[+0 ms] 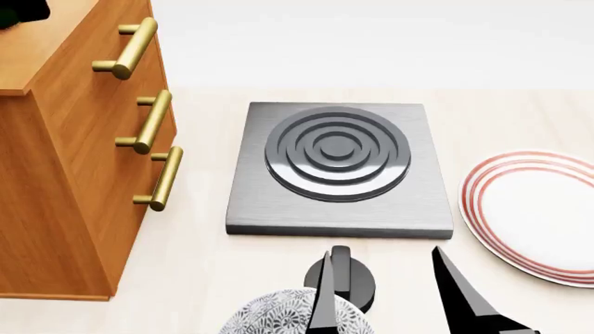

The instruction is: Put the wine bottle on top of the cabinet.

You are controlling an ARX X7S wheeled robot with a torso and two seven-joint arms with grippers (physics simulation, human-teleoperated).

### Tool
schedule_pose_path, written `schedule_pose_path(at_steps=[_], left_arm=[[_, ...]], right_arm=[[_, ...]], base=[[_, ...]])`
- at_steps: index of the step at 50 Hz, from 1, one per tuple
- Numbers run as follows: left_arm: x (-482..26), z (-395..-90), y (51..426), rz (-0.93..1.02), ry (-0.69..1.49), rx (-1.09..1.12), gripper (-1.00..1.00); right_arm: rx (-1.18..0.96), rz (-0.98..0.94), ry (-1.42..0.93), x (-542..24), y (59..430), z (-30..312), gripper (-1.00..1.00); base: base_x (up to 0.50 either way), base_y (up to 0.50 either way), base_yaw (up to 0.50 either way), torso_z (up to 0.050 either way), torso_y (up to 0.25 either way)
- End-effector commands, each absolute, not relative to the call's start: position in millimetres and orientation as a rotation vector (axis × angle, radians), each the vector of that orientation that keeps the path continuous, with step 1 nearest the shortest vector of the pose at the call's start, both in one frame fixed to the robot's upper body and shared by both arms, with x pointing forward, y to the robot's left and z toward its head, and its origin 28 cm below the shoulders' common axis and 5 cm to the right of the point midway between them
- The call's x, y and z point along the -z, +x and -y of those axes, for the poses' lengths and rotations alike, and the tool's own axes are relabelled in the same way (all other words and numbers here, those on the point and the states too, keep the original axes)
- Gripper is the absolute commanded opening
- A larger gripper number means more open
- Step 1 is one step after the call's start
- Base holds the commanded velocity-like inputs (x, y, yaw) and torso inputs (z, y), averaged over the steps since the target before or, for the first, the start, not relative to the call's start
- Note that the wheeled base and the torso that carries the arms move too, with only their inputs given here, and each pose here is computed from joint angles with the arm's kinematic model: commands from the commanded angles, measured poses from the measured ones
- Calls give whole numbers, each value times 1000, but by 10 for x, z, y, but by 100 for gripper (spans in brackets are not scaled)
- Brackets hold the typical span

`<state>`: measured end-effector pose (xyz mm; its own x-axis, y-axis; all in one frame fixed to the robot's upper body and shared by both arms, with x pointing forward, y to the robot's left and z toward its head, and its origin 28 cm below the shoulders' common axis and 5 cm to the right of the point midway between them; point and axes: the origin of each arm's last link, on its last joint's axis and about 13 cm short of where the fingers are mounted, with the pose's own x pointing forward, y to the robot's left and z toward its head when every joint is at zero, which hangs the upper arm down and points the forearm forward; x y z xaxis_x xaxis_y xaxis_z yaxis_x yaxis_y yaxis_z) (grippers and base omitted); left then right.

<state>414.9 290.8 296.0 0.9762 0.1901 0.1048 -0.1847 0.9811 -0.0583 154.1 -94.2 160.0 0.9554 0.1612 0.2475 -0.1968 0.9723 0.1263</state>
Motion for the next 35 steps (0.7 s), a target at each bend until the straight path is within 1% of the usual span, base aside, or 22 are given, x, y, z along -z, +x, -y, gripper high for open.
schedule_pose_path(at_steps=[1, 20, 27, 35], left_arm=[[-2913, -2837, 4177, 95, -81, -139, 100], [-2913, -2849, 4172, 102, -74, -131, 100], [-2932, -2840, 4105, 119, -52, -116, 100], [-2967, -2850, 3970, 138, 29, -116, 100]], right_arm=[[-179, 265, 150, -1615, 1564, 941, 100], [-179, 264, 150, -1606, 1570, 938, 100], [-182, 262, 149, -1599, 1569, 935, 100], [-183, 261, 149, -1601, 1568, 932, 100]], base=[[0, 0, 0, 0, 0], [0, 0, 0, 0, 0], [0, 0, 0, 0, 0], [0, 0, 0, 0, 0]])
